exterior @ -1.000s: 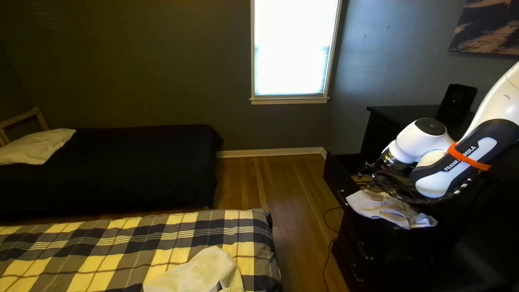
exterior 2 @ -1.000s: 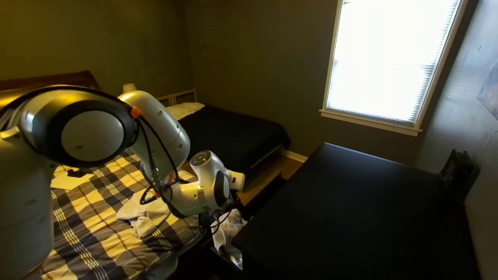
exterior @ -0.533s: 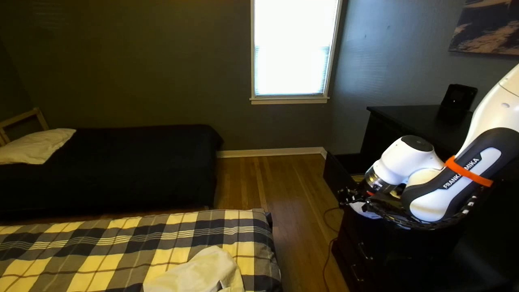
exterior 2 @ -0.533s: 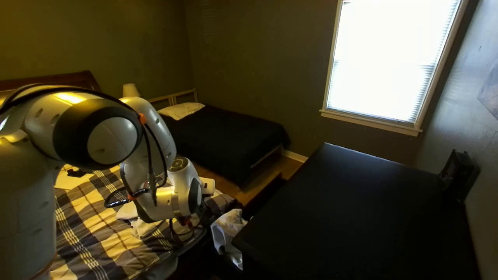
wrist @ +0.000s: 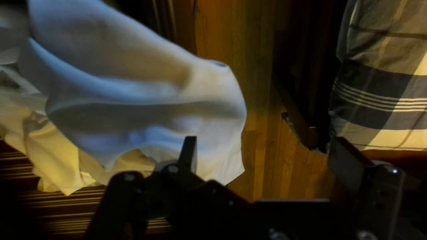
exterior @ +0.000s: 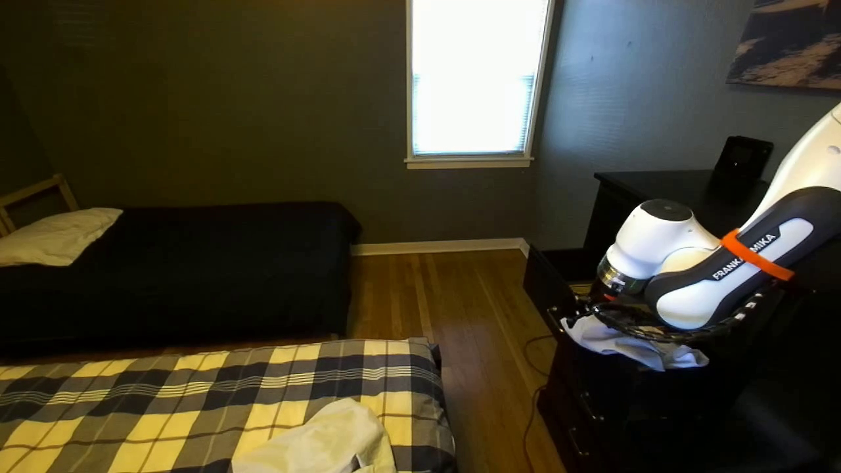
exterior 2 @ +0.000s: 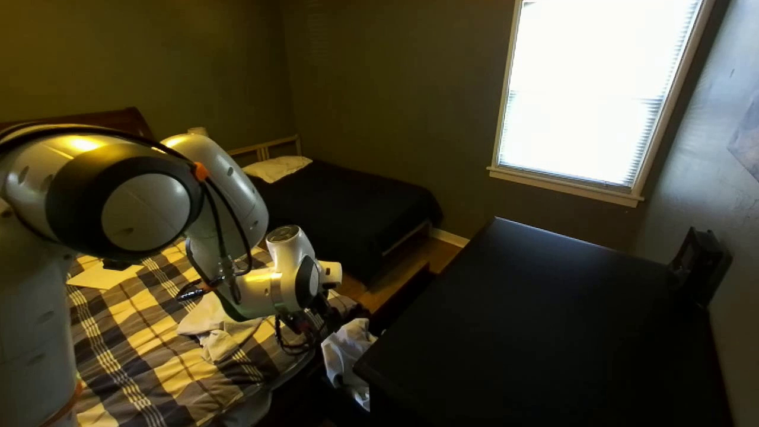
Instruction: Push the white cloth into the open drawer and then close it
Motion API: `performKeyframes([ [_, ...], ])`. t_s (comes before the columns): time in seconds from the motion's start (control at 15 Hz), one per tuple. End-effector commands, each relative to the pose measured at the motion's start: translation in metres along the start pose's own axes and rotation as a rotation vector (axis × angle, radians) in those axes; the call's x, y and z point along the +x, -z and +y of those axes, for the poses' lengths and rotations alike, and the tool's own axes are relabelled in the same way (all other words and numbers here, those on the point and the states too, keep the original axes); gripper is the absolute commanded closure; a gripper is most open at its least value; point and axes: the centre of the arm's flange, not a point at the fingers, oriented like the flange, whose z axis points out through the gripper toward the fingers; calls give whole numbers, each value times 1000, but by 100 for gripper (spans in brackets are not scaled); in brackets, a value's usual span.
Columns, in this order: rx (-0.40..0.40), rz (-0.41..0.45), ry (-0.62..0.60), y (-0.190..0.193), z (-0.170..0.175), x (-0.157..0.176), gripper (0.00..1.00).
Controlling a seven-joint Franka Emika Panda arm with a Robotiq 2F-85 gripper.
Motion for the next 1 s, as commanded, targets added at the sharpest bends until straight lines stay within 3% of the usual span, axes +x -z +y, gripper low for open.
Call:
performKeyframes([
  [0.0, -68, -16, 30, -2, 3, 5, 0],
  [0.2, -104, -45, 57, -10, 6, 5, 0],
  [0.67, -174, -102, 109, -28, 7, -2, 25],
  [0.93, -216, -147, 121, -35, 11, -5, 19],
])
